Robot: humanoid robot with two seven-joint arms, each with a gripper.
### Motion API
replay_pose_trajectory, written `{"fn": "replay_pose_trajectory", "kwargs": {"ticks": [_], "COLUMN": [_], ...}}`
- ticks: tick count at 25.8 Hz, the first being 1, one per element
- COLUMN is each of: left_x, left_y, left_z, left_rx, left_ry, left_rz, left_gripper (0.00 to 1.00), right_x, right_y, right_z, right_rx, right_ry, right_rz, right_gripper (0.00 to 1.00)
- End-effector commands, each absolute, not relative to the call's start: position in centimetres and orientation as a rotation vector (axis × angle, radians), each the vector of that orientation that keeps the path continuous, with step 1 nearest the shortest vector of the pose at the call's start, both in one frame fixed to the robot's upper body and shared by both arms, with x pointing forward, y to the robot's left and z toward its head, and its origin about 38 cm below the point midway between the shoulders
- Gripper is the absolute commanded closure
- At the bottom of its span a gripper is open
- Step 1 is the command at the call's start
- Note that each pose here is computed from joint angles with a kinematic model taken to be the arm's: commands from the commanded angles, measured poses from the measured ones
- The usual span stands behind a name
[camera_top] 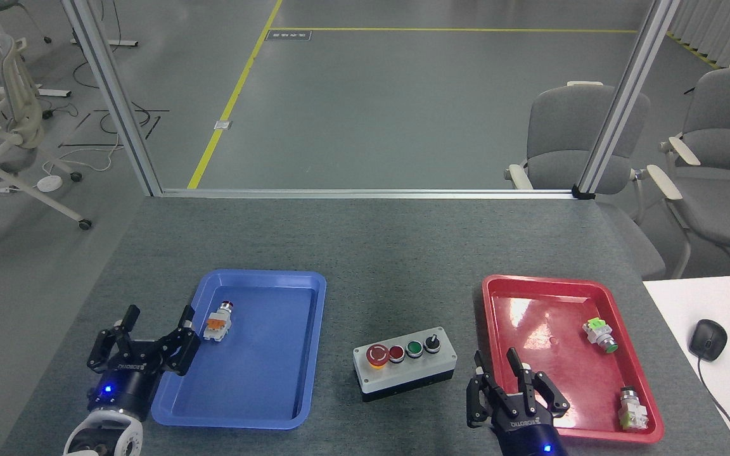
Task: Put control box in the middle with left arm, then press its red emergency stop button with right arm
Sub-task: 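Move the right gripper over the red button on the control box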
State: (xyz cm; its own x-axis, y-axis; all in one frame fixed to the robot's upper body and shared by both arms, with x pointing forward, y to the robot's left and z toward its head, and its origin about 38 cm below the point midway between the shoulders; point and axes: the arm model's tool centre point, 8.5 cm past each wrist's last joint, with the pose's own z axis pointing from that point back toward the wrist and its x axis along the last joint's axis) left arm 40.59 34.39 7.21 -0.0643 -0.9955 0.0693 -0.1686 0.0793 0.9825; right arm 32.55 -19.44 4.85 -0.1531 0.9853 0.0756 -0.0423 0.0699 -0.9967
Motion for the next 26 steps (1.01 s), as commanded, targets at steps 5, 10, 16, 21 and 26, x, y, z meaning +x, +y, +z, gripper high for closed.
{"fn": "replay_pose_trajectory", "kwargs": {"ticks": [5,10,16,21,26], "left_x": [40.9,40.8,40.1,39.8,39.7], "left_y": [36.2,36.9,37.8,37.5,38.2], "left_z": [8.3,8.1,7.2,6.6,6.8], "left_rx": [1.285,1.282,1.262,1.241,1.254], "left_ry": [-1.397,-1.379,-1.336,-1.322,-1.312], "left_rz": [-1.044,-1.068,-1.128,-1.144,-1.155], "left_gripper": [0.01,0.01,0.01,0.01,0.01], "right_x": [32.9,34.8,35.2,36.1,37.2], "right_y": [-16.0,-13.6,-11.7,-9.8,-7.7], "right_z": [5.0,4.1,2.9,2.7,2.4], "right_rx": [-0.990,-0.974,-0.929,-0.904,-0.902], "right_ry": [-1.405,-1.379,-1.370,-1.375,-1.359], "right_rz": [1.332,1.346,1.361,1.382,1.410], "right_gripper": [0.91,1.00,1.00,1.00,1.00]}}
